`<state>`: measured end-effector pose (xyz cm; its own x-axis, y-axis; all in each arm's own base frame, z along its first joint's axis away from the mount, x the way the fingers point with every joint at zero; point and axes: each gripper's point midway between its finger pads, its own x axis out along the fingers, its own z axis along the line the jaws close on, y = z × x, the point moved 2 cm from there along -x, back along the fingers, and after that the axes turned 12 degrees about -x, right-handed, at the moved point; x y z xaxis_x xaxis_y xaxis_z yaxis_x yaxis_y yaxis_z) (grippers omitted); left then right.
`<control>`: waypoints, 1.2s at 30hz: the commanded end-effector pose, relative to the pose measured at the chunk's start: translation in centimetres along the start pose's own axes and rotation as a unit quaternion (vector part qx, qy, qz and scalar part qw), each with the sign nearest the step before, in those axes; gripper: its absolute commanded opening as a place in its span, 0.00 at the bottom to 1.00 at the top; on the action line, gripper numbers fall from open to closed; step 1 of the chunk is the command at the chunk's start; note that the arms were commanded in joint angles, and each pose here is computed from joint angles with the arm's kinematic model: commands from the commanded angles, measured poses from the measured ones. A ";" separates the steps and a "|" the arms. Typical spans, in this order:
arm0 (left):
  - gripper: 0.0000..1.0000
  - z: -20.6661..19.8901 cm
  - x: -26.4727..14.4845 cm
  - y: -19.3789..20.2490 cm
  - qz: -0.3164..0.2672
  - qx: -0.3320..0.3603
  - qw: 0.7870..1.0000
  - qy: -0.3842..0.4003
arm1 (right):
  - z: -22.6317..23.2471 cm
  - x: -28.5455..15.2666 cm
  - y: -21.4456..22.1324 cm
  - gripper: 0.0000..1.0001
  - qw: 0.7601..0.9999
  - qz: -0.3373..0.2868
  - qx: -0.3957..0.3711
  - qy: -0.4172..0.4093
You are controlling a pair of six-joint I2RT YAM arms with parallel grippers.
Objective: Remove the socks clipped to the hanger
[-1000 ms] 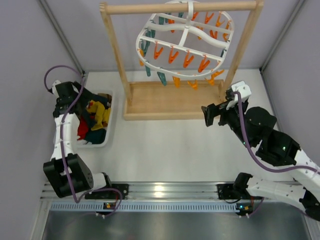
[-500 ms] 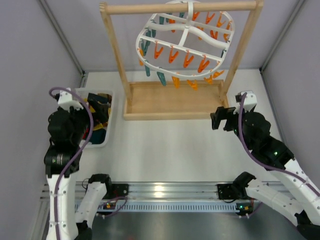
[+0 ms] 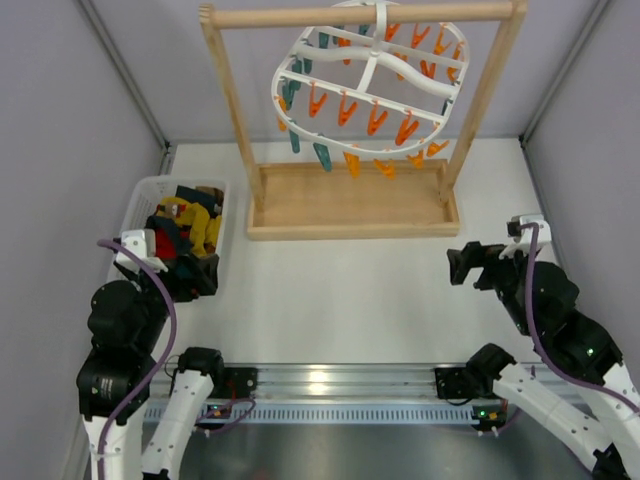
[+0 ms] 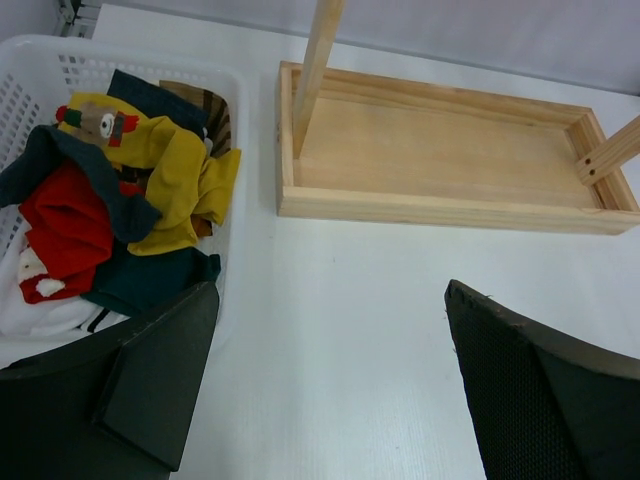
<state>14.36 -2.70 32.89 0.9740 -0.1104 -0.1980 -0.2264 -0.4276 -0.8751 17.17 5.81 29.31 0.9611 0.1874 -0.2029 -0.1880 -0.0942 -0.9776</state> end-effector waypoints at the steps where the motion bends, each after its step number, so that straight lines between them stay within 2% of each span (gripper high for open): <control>1: 0.98 -0.3 -0.3 0.4 0.007 0.011 1.000 0.016 | -0.8 -0.4 -0.5 1.00 0.999 0.018 -0.028 0.013; 7: 0.98 -0.3 -0.4 0.3 0.002 0.010 1.000 0.016 | -1.1 0.2 -0.4 0.99 0.998 0.036 -0.053 0.029; 22: 0.98 -0.1 -0.2 0.4 0.004 0.009 1.000 0.009 | -1.0 0.1 -2.5 1.00 0.999 0.001 -0.036 0.028; 36: 0.98 0.1 0.1 0.2 0.003 0.003 1.000 0.001 | -1.1 0.7 -2.1 0.99 0.998 0.008 -0.042 0.036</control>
<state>14.00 -2.65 32.64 0.9730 -0.1106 -0.2025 -0.2305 -0.4260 -0.8749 18.03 5.36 29.44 0.9548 0.1350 -0.2649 -0.2326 -0.2159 -0.9483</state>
